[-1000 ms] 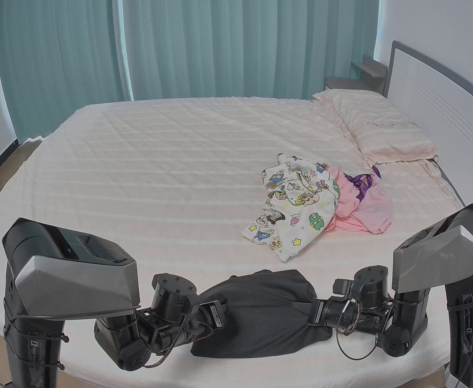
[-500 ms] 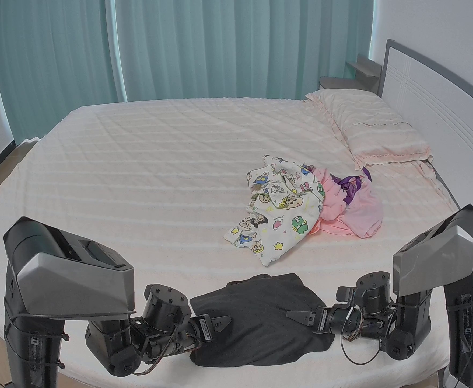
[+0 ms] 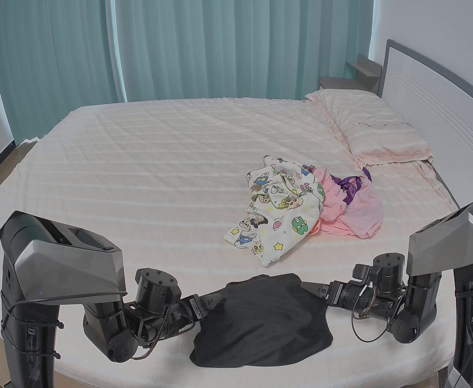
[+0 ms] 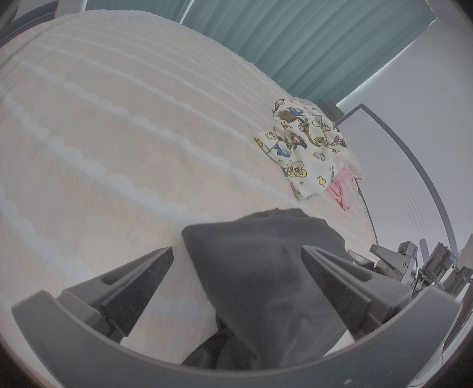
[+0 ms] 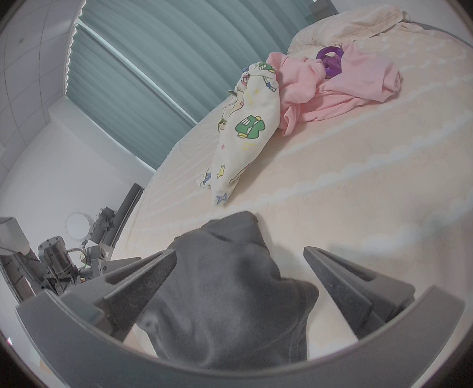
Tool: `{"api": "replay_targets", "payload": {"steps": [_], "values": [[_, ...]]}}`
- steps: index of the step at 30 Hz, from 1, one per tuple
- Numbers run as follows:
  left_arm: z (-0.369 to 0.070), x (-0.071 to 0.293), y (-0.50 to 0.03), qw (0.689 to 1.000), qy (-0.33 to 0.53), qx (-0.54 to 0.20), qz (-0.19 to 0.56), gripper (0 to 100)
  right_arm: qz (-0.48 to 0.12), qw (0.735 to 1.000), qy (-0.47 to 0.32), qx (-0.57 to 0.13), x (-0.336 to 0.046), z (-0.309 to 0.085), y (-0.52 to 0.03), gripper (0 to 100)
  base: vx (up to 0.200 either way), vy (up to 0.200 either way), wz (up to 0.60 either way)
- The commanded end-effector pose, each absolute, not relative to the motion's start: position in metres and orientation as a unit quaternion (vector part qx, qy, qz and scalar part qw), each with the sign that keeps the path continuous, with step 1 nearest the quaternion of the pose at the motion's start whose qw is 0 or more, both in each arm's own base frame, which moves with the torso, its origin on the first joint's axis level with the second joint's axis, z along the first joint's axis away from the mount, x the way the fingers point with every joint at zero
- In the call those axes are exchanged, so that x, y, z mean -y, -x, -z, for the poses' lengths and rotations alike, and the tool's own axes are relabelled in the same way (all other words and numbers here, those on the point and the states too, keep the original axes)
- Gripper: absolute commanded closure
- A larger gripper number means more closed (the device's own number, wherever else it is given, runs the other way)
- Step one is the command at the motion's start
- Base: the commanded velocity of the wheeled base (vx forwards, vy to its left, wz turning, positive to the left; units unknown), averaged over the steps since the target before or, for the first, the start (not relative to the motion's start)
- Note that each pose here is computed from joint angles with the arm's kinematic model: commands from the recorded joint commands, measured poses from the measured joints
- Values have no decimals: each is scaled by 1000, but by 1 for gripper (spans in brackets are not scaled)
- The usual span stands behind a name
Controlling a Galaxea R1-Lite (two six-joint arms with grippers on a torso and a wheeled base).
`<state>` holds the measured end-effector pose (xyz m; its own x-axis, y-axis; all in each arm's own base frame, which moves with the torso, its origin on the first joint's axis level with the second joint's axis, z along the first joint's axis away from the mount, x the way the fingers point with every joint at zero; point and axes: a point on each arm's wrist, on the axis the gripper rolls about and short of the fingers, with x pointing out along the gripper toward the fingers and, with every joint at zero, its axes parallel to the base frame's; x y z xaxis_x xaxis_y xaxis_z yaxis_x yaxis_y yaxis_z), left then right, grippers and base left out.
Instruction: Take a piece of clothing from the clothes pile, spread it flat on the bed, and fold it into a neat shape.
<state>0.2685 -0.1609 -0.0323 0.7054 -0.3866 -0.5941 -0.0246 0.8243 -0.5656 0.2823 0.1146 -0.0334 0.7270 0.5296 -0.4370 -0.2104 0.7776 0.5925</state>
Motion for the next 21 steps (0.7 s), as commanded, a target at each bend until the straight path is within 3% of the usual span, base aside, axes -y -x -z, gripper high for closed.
{"api": "replay_targets", "payload": {"steps": [1, 9, 10, 21], "values": [[37, 166, -277, 882, 281, -364, 102, 0, -201, 891, -277, -300, -114, 39, -291, 0, 0, 0, 0], [48, 170, -288, 890, 276, -353, 86, 0, -193, 885, -301, -298, -114, 43, -299, 0, 0, 0, 0], [48, 170, -288, 890, 276, -353, 86, 100, -193, 885, -301, -298, -114, 43, -299, 0, 0, 0, 0], [39, 175, -301, 909, 302, -279, 65, 100, -207, 883, -299, -298, -135, 68, -328, 0, 0, 0, 0]]}}
